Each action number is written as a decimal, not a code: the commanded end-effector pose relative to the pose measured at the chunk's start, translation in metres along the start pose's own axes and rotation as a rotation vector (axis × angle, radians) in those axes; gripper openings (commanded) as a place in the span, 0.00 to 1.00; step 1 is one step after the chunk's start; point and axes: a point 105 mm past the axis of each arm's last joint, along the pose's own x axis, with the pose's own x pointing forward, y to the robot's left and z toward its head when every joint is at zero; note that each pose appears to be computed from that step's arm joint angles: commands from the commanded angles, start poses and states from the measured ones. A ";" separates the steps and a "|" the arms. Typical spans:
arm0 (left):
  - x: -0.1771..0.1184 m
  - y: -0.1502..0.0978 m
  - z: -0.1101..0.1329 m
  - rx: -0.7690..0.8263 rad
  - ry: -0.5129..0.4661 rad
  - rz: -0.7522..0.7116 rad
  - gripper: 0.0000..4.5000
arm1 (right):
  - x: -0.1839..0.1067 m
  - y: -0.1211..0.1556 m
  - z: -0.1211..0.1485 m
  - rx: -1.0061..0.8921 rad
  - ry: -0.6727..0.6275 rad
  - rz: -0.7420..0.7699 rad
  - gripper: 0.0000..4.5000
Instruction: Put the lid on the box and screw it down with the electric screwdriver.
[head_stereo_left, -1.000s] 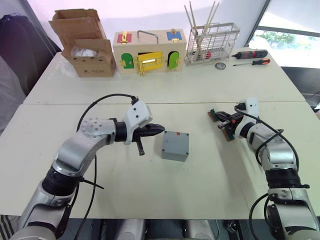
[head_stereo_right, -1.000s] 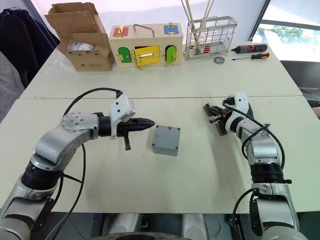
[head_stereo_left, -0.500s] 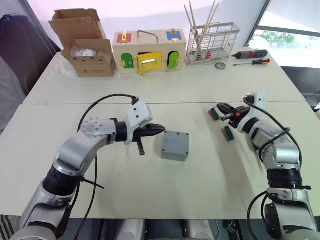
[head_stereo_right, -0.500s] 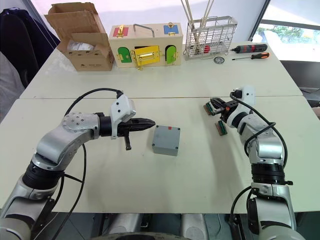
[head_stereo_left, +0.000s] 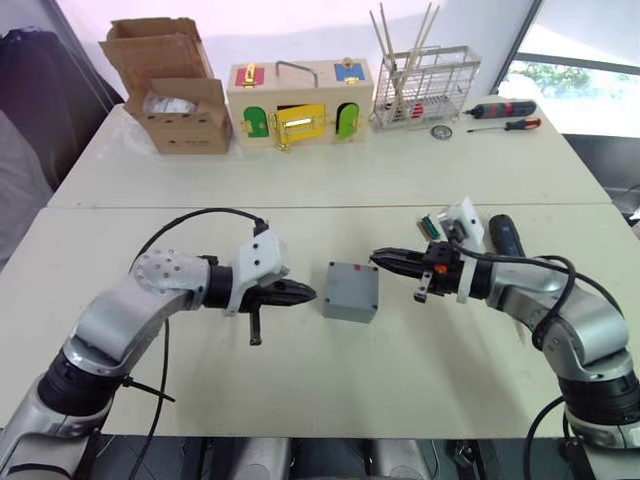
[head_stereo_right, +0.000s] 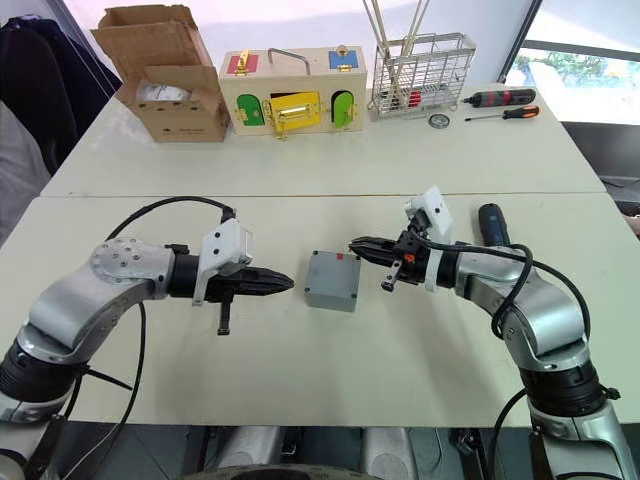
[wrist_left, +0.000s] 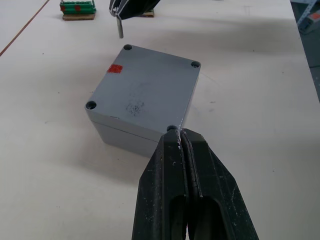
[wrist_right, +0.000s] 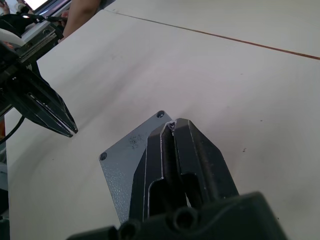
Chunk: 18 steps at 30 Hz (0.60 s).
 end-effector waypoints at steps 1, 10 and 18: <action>-0.005 -0.001 0.010 0.027 -0.027 0.019 0.00 | -0.001 0.002 0.004 -0.028 -0.020 -0.002 0.01; -0.003 -0.004 0.010 0.018 -0.031 0.011 0.00 | -0.008 -0.007 -0.004 -0.026 0.013 -0.036 0.01; -0.003 -0.003 0.009 0.020 -0.030 0.015 0.00 | -0.010 -0.012 -0.008 -0.015 0.020 -0.057 0.01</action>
